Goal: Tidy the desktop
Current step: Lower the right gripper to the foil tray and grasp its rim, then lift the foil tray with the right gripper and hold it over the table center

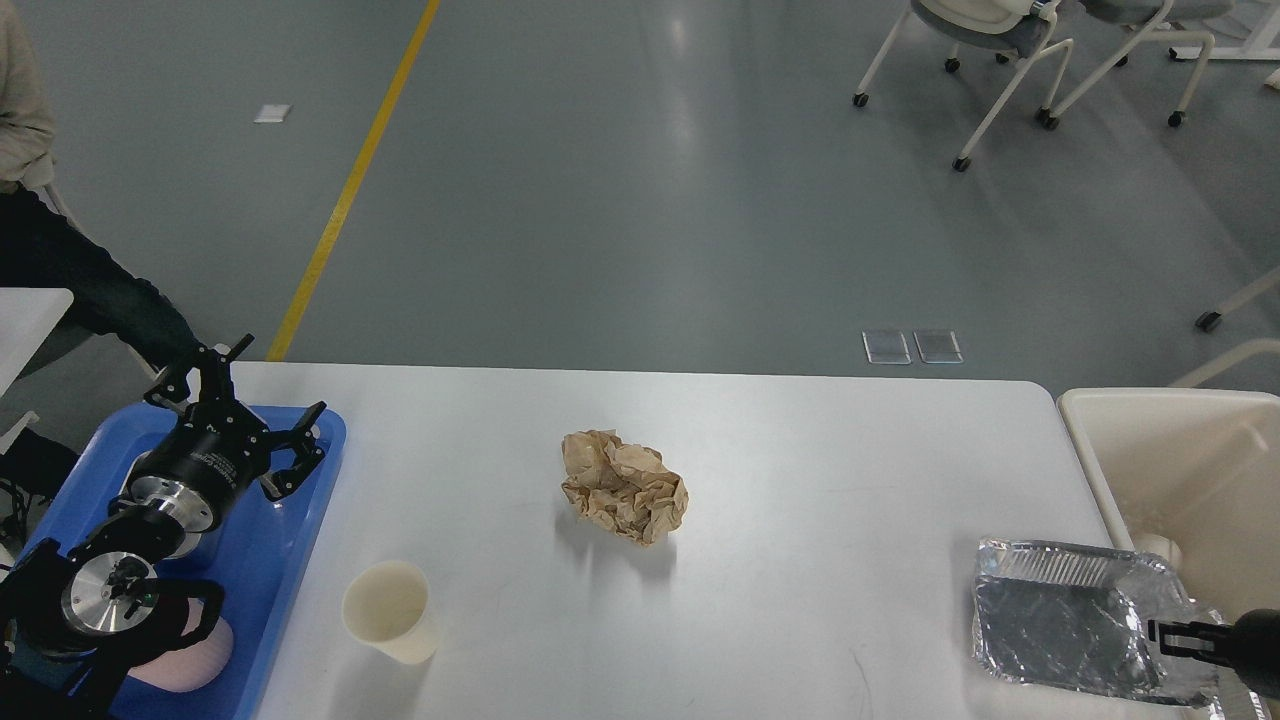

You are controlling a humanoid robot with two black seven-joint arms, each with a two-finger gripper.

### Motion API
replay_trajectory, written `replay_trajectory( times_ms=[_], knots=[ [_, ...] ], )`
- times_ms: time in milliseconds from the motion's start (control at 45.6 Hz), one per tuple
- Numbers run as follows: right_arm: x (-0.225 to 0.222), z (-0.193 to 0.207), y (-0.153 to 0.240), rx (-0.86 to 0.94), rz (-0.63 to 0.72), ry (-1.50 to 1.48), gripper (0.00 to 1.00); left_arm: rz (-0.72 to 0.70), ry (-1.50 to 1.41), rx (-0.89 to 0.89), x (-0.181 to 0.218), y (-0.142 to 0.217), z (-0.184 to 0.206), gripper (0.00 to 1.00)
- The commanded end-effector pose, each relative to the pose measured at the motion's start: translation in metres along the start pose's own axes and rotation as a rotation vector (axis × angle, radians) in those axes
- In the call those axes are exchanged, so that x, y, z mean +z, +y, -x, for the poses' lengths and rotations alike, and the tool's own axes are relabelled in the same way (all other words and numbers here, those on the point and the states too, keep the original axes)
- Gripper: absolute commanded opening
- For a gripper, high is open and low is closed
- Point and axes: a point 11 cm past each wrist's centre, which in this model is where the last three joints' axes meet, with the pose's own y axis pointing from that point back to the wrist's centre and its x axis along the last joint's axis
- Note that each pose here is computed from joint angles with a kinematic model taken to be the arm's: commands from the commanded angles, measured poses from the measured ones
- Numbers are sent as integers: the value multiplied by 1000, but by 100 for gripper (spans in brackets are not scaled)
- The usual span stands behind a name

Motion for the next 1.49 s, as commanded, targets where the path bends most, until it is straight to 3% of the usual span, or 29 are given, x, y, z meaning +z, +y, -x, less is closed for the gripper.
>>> replay_trajectory(
  times_ms=[0, 241, 527, 768, 1031, 1338, 1470],
  knots=[
    [-2, 1, -1, -2, -11, -3, 0, -1, 1, 2, 0, 1, -1, 97],
    [-13, -22, 6, 45, -55, -36, 0, -2, 0, 5, -1, 1, -2, 97],
    [31, -94, 90, 189, -2, -101, 0, 0, -6, 5, 2, 0, -2, 97],
    [40, -137, 141, 266, -56, -226, 0, -10, -5, 8, 1, 1, -3, 97],
    [-18, -171, 142, 239, -292, -296, 0, -15, -25, 22, 7, 4, -9, 97],
    [-126, -175, 89, 138, -546, -254, 0, -25, -41, 49, 6, 12, -20, 97],
    [-158, -173, 66, 82, -540, -227, 0, -27, -46, 51, 7, 13, -21, 97]
  ],
)
